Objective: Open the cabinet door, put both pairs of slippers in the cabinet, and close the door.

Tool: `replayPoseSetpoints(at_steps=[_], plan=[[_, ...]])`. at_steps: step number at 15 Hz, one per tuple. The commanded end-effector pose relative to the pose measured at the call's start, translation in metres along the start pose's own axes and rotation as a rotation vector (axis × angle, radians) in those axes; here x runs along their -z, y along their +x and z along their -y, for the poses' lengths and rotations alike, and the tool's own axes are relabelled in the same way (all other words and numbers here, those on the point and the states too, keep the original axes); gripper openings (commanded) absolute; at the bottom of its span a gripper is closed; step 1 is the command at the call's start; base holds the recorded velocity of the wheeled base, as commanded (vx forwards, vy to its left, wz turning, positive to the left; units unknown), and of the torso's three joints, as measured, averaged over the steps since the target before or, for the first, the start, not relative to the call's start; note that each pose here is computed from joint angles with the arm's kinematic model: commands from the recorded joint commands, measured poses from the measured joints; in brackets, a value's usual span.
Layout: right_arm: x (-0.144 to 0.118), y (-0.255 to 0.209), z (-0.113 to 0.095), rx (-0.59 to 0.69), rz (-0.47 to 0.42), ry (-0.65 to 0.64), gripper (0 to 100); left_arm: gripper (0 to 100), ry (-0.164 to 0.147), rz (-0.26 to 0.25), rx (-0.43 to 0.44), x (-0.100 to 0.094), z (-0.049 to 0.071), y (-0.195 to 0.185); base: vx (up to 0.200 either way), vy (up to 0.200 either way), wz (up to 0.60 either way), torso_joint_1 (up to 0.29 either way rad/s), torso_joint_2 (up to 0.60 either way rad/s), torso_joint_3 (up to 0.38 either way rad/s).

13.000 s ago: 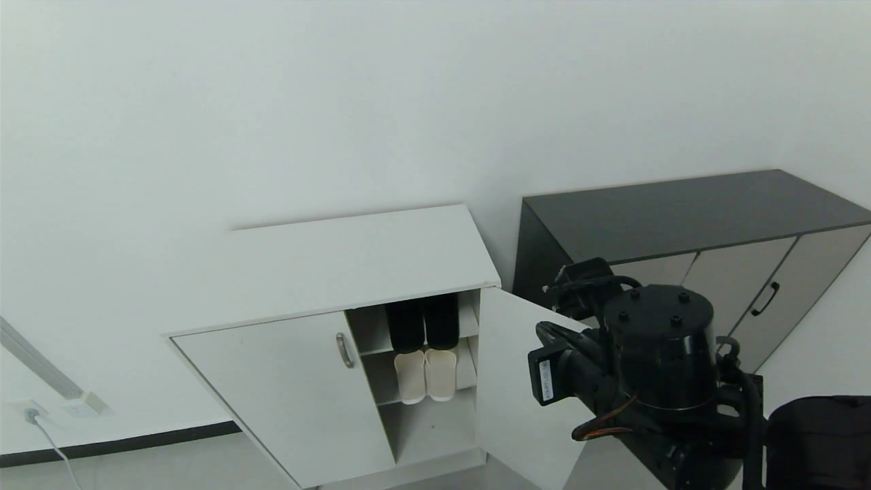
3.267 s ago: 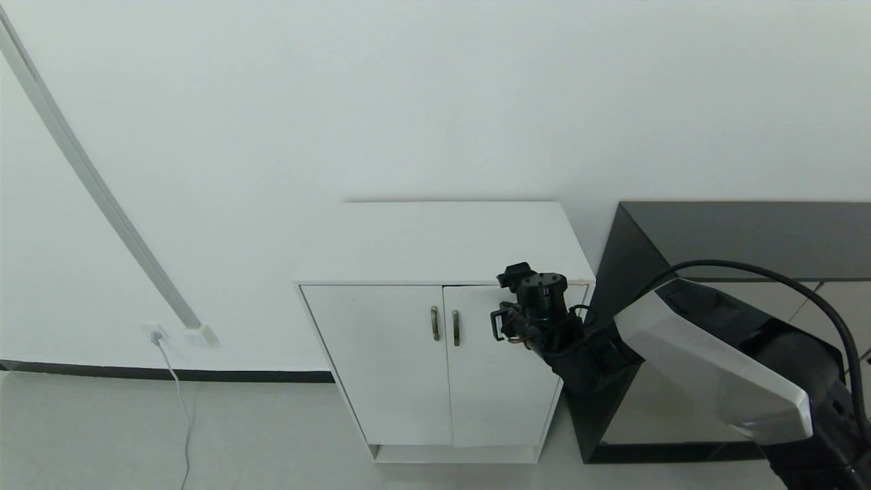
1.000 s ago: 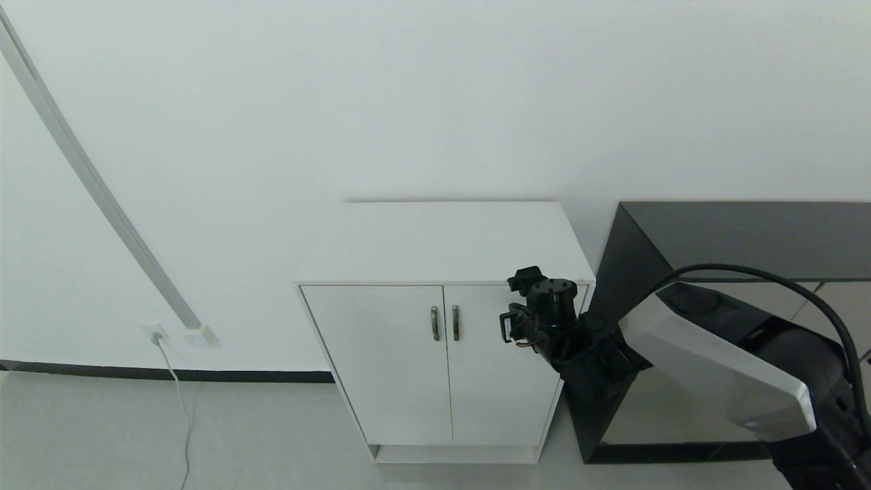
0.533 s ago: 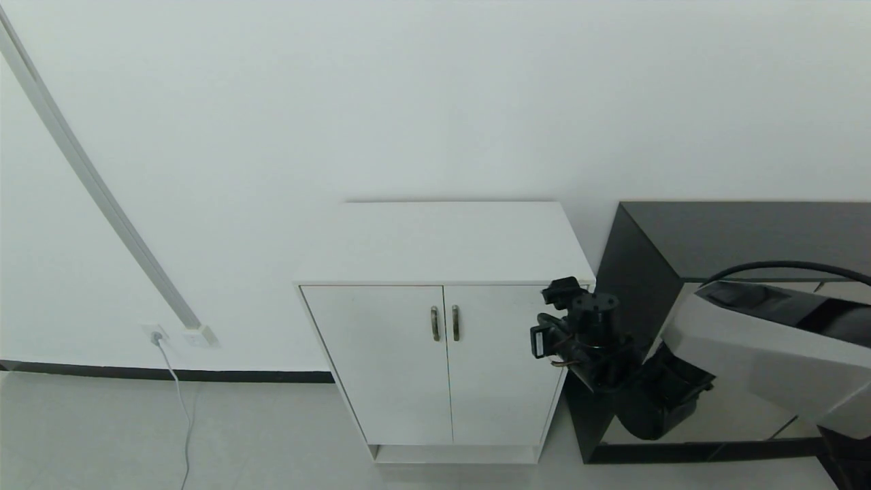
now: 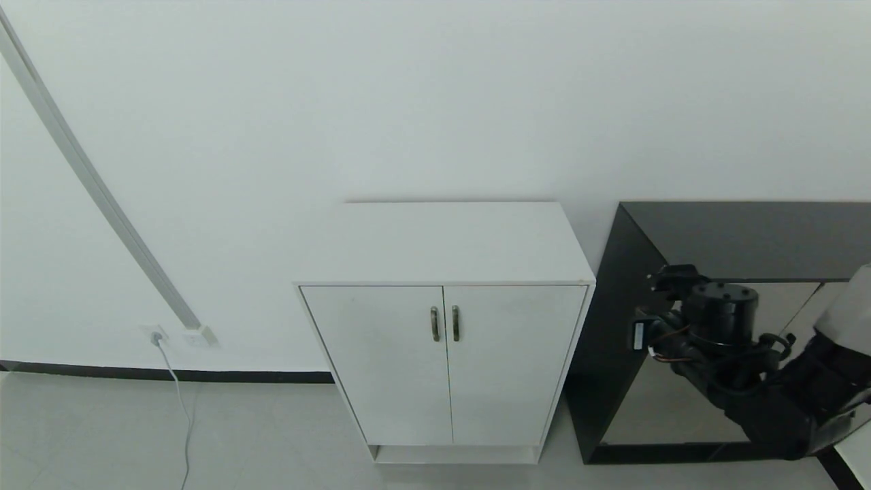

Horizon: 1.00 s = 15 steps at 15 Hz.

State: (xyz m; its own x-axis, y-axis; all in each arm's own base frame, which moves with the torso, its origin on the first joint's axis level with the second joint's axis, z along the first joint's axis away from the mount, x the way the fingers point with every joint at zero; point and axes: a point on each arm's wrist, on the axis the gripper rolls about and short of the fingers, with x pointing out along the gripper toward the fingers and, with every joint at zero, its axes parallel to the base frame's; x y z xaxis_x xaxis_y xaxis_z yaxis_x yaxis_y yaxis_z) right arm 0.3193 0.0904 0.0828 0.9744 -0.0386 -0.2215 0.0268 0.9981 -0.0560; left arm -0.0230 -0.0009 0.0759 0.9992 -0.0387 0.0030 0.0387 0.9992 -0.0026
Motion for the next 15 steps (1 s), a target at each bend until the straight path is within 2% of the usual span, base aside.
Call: replayPoseSetpoints(at_steps=[1, 4, 6, 10, 15], plan=[[-0.015, -0.034, 0.043, 0.106, 0.025, 0.032, 0, 0, 0.0, -0.001, 0.0, 0.0, 0.0, 0.0, 0.0, 0.0, 0.0, 0.0, 0.0, 0.0], [-0.019, -0.075, 0.079, 0.201, 0.037, 0.036, 0, 0, 0.0, -0.001, 0.0, 0.0, 0.0, 0.0, 0.0, 0.0, 0.0, 0.0, 0.0, 0.0], [-0.026, -0.101, 0.093, 0.227, 0.075, 0.025, 0, 0, 0.0, -0.001, 0.001, 0.0, 0.0, 0.0, 0.0, 0.0, 0.0, 0.0, 0.0, 0.0], [-0.032, -0.148, 0.1, 0.241, 0.118, -0.015, 0, 0, 0.0, -0.001, 0.0, 0.0, 0.0, 0.0, 0.0, 0.0, 0.0, 0.0, 0.0, 0.0], [-0.033, -0.205, 0.103, 0.186, 0.093, -0.026, 0, 0, -0.002, -0.001, 0.0, 0.0, 0.0, 0.0, 0.0, 0.0, 0.0, 0.0, 0.0, 0.0]])
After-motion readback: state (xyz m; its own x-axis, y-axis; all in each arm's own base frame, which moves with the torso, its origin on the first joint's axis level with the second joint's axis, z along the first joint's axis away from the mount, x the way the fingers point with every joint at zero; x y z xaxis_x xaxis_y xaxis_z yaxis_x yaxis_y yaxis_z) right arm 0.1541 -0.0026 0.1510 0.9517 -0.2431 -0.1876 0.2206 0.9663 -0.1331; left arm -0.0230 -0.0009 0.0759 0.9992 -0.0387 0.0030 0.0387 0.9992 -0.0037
